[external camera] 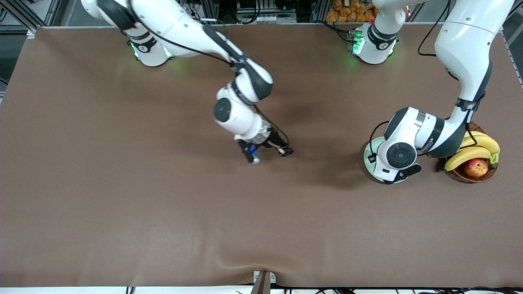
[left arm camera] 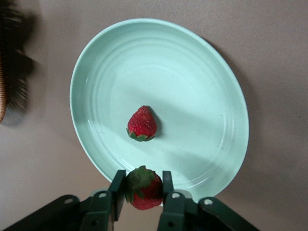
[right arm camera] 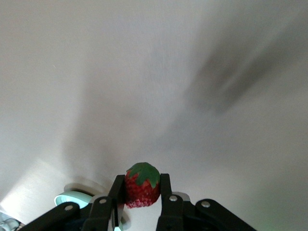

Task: Collect all strawberries into plate
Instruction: 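Release the strawberry on the plate while the right gripper sets one mid-table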

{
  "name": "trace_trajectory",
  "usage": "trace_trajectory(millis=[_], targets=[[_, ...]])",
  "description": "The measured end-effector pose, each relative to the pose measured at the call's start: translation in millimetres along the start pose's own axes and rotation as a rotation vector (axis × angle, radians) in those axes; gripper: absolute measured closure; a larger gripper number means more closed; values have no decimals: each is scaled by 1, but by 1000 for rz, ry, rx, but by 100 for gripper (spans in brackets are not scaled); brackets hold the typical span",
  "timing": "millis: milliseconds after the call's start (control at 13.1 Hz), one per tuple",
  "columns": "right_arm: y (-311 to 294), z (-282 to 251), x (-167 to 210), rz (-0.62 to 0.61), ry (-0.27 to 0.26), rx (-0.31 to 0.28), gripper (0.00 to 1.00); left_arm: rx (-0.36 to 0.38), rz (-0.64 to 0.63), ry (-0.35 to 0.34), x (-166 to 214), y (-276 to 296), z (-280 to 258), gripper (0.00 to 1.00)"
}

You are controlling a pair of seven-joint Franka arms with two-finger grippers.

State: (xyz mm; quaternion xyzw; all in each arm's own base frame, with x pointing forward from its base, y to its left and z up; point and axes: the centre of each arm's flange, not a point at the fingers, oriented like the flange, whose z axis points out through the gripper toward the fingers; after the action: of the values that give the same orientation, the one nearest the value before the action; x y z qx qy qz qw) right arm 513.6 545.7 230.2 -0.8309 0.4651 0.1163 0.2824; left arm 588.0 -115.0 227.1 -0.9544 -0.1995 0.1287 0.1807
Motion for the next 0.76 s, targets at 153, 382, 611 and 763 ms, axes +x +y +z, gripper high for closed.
trace_trajectory(millis=[153,382,611,763], targets=[[8,31,-13,9,-4,11,67,-5,0,4,1,1,-2,41],[13,48,-11,12,2,30,67,-15,-2,12,1,1,-8,7],[14,53,-16,30,-1,37,56,-70,-27,-18,-4,3,-25,0],[8,49,-20,32,-6,39,33,-95,-32,-23,-10,5,-37,0]])
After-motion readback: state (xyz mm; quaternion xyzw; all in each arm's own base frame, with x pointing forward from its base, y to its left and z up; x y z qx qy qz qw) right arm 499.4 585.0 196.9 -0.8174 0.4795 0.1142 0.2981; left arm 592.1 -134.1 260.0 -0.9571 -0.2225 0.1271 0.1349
